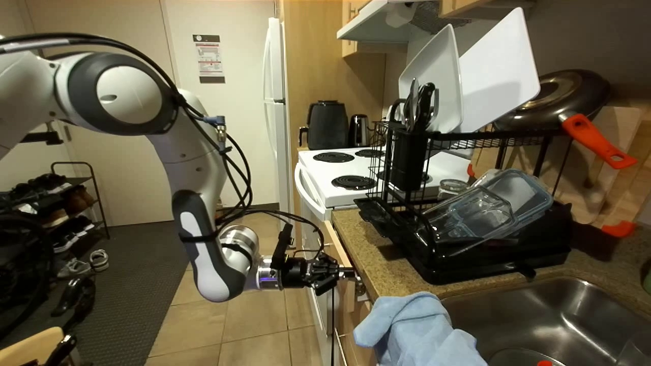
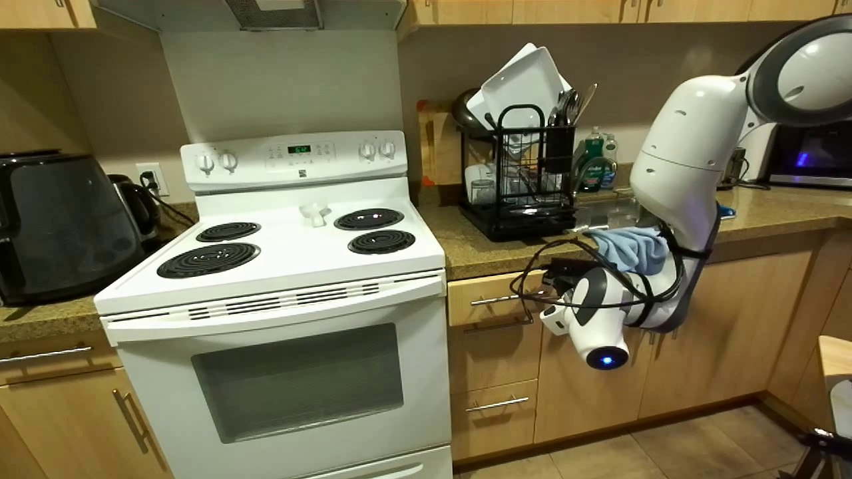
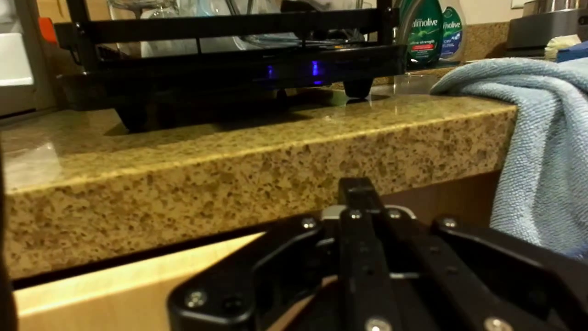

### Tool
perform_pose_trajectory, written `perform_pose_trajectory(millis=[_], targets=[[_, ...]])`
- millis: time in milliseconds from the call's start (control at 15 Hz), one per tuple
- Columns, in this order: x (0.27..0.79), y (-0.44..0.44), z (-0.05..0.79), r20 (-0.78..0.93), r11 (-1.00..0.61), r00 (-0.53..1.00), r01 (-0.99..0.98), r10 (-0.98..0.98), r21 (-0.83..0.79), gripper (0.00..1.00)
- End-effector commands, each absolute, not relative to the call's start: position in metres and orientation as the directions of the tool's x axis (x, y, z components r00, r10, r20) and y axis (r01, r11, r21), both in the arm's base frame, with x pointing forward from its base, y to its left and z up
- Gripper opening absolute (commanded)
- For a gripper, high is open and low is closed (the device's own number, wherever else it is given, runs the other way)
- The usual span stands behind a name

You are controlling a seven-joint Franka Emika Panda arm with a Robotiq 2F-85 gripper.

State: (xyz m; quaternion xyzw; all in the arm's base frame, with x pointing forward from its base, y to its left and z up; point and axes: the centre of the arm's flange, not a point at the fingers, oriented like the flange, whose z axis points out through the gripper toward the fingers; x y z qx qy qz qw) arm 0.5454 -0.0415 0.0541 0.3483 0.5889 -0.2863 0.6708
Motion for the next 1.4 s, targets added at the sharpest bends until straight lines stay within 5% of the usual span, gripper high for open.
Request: perform_pose_trajectory(millis=[0, 1333], targets=[[0.547, -0.019, 0.089, -0.98, 0.611, 0.176, 0.767, 0.092, 0.195, 0.0], [0.541, 0.071, 0.11, -0.895, 0.596, 0.083, 0.718, 0.438, 0.358, 0.0]])
